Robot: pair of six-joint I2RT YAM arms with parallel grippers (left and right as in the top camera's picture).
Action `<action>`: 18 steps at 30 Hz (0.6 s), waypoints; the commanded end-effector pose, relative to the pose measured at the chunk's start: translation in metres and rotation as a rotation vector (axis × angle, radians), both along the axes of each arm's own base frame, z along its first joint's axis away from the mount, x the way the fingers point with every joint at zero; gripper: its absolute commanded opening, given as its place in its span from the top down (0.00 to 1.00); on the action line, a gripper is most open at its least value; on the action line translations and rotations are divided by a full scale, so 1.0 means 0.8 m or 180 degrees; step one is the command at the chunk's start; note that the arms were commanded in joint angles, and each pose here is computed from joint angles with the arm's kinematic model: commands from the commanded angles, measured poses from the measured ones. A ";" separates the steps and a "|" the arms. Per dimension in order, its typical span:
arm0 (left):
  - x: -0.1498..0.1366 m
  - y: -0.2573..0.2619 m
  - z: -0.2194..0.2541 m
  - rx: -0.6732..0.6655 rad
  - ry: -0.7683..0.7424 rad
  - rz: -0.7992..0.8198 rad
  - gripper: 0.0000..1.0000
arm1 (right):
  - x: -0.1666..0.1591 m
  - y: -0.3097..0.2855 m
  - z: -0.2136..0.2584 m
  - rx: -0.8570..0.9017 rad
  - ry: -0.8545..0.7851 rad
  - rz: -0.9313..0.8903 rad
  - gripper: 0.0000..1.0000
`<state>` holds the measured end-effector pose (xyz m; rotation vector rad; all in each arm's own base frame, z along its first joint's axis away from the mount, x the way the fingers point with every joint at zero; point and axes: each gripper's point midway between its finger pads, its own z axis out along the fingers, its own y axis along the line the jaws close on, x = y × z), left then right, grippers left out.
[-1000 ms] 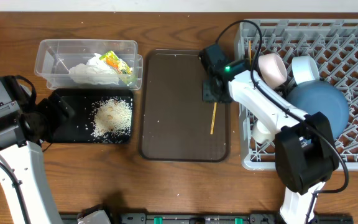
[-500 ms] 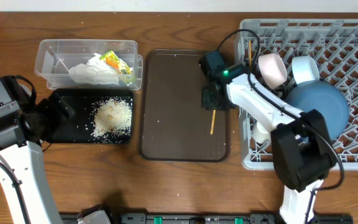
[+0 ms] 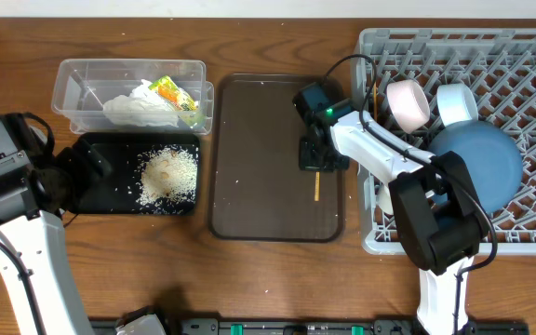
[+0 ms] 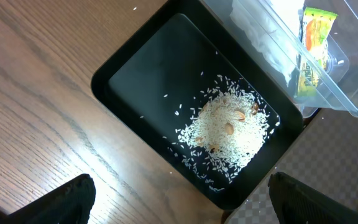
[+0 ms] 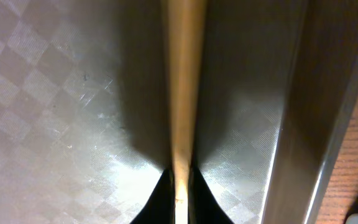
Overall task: Sort waste into correct bins and load items into the dishwasher rack
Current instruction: 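Return the right gripper to the second chopstick and grasp it, then carry the second chopstick to the rack and release it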
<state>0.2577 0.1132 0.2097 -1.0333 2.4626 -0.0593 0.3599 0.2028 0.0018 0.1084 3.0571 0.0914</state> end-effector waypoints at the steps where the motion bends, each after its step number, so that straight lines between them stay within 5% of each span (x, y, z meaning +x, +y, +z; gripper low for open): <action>1: 0.000 0.005 0.005 0.0056 -0.0003 0.0030 0.08 | -0.005 0.004 -0.008 0.0000 0.0077 0.0009 0.99; 10: 0.000 0.005 0.005 0.0056 -0.0003 0.0030 0.08 | 0.035 0.008 0.125 0.0107 -0.0504 0.0636 0.99; 18: 0.000 0.005 0.005 0.0056 -0.0003 0.0030 0.08 | 0.069 -0.083 0.229 -0.0490 -0.1168 0.0821 0.99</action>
